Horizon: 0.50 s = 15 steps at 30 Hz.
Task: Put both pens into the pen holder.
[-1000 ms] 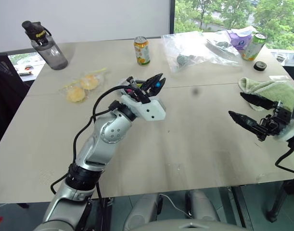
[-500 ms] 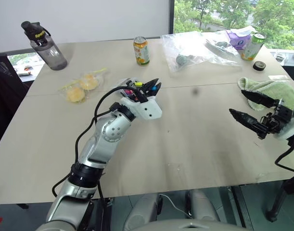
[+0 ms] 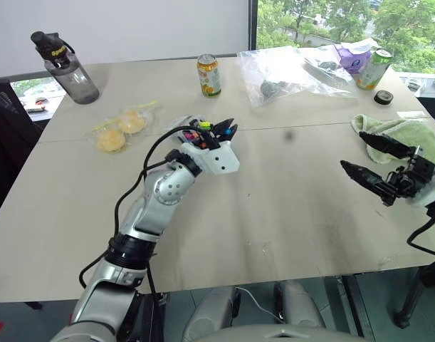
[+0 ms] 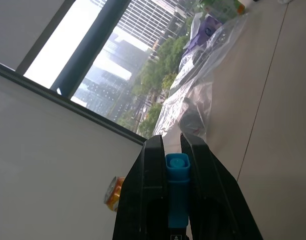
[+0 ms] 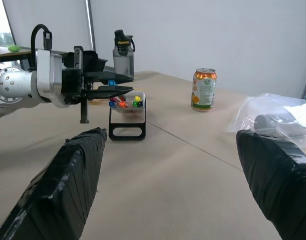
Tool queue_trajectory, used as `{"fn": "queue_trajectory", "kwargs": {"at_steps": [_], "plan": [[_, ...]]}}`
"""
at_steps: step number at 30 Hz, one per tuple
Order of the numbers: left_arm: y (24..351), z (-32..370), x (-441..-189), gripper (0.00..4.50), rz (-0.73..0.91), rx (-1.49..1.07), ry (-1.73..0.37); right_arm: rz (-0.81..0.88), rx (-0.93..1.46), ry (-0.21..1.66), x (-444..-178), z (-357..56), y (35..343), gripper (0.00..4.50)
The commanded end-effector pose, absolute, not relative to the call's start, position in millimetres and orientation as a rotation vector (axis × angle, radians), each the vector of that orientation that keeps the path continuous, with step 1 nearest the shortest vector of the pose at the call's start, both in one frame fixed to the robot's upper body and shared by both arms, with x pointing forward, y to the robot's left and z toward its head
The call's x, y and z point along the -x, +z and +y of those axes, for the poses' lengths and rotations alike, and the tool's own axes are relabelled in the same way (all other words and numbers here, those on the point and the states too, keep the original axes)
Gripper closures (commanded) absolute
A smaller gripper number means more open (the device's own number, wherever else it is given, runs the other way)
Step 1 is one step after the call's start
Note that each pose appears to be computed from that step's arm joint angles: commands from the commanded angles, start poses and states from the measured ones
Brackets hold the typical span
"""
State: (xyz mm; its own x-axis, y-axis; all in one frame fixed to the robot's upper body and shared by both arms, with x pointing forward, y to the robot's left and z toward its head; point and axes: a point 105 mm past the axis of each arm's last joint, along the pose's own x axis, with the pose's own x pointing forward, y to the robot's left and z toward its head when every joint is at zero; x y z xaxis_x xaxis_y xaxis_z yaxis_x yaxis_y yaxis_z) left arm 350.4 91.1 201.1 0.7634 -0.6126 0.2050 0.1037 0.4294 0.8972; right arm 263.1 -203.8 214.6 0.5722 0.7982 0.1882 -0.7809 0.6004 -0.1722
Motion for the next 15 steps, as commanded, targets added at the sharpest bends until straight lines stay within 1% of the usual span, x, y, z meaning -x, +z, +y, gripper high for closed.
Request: {"fn": "queue_trajectory", "kwargs": {"at_steps": [1,3,4,7,8,9,11,12,15], "plan": [[212.2,95.8,-352.4,4.5,-0.593,-1.046,-0.447,-0.3,0.106,0.925,-258.7,-205.1,224.2,0.07],[211.4,98.2,-354.1,3.52,-0.586,-1.045,-0.438,-0.299,0.104,0.926,-258.4,-205.1,223.7,0.0],[211.0,98.7,-354.6,3.21,-0.584,-1.045,-0.438,-0.299,0.104,0.927,-258.3,-205.2,223.5,0.0],[212.4,100.7,-355.7,1.91,-0.582,-1.039,-0.427,-0.299,0.104,0.927,-258.1,-205.8,223.2,0.0],[212.8,101.1,-356.0,1.62,-0.581,-1.039,-0.424,-0.299,0.105,0.927,-258.1,-205.9,223.2,0.0],[213.5,101.9,-356.2,0.98,-0.581,-1.042,-0.418,-0.299,0.105,0.927,-258.3,-206.2,223.2,0.0],[215.1,103.4,-356.5,0.15,-0.584,-1.044,-0.403,-0.3,0.105,0.927,-258.9,-206.8,222.9,0.0],[216.1,103.9,-356.6,0.03,-0.586,-1.044,-0.395,-0.3,0.106,0.927,-259.4,-207.2,222.7,0.0],[223.0,105.9,-357.1,0.03,-0.599,-1.017,-0.361,-0.301,0.105,0.928,-261.0,-207.5,222.5,0.0]]}}
